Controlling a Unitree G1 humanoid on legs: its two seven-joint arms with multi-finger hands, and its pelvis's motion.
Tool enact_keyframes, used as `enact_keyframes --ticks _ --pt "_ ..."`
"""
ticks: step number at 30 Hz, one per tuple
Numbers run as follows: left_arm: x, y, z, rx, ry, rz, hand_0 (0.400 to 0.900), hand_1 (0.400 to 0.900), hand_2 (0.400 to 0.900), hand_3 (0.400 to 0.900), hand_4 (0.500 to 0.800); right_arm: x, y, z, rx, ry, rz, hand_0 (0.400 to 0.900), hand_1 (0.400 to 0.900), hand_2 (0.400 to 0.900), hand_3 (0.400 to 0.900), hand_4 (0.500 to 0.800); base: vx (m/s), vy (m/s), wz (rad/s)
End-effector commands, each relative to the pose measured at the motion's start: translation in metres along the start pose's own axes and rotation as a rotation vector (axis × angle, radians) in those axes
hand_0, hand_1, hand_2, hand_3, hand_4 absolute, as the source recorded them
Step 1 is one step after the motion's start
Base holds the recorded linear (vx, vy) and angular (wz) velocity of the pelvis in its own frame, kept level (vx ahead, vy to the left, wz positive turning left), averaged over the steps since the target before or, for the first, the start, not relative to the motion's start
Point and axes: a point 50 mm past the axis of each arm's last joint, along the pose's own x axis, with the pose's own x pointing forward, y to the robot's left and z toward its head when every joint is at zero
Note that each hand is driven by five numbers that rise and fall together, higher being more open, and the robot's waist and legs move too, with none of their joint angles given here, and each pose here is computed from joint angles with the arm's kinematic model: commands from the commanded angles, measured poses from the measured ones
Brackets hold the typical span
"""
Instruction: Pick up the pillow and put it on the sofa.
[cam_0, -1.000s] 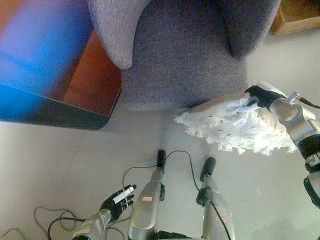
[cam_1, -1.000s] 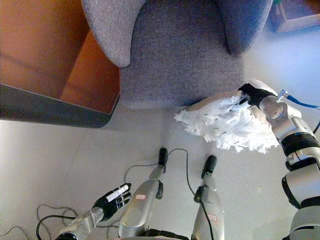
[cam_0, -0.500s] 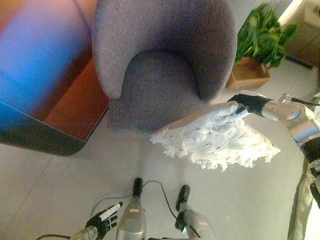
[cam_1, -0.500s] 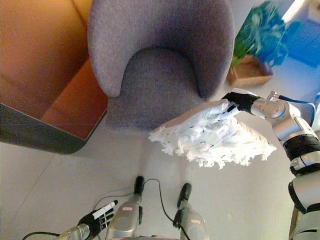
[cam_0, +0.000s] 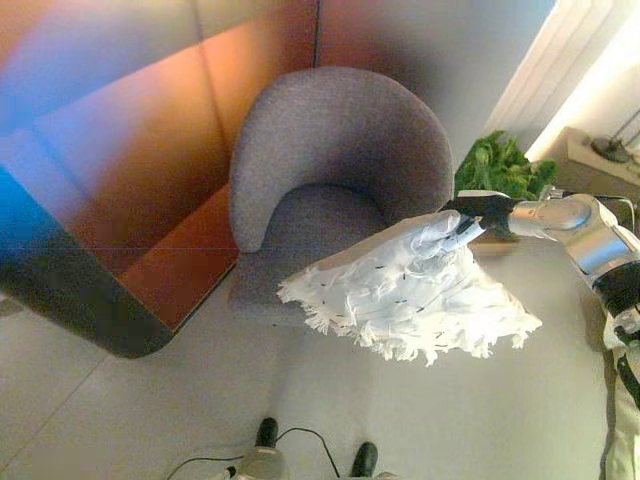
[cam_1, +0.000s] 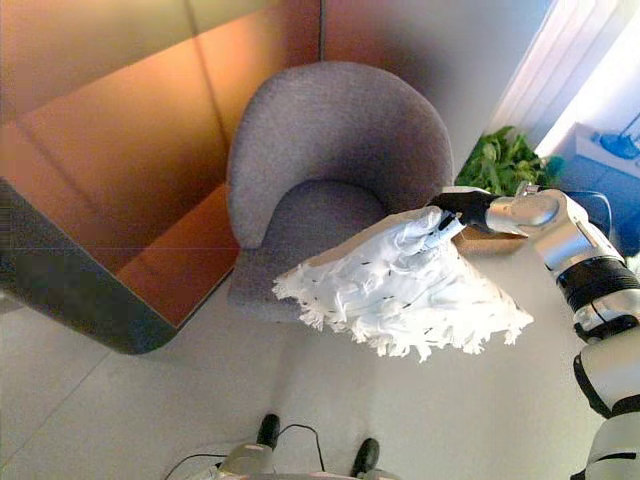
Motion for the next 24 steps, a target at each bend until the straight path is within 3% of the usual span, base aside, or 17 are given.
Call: enact_keyframes --ticks 1,7,13,24 --pt "-0.007 0.027 -0.012 0.086 0.078 0.090 0.900 0.900 0.900 0.900 0.800 -0.040 -0.075 0.089 0.006 -0.279 -0.233 0.400 0.400 0.400 0.400 0.500 0.056 0.050 0.15" --pt "-0.008 0.031 -0.015 0.080 0.090 0.105 0.900 0.900 0.900 0.900 0.800 -0.032 -0.076 0.099 0.090 -0.283 -0.239 0.400 0.400 0.400 0.400 0.500 0.051 0.036 0.14" --pt "-0.008 0.032 -0.014 0.060 0.076 0.095 0.900 0.900 0.900 0.900 0.800 -0.031 -0.086 0.082 0.244 -0.208 -0.347 0.400 0.400 0.400 0.400 0.500 0.038 0.008 0.12" --pt "-0.011 0.040 0.010 0.049 -0.020 0.067 0.900 0.900 0.900 0.900 0.800 -0.073 -0.122 0.031 0.539 -0.102 -0.632 0.400 0.400 0.400 0.400 0.500 -0.045 -0.061 0.14"
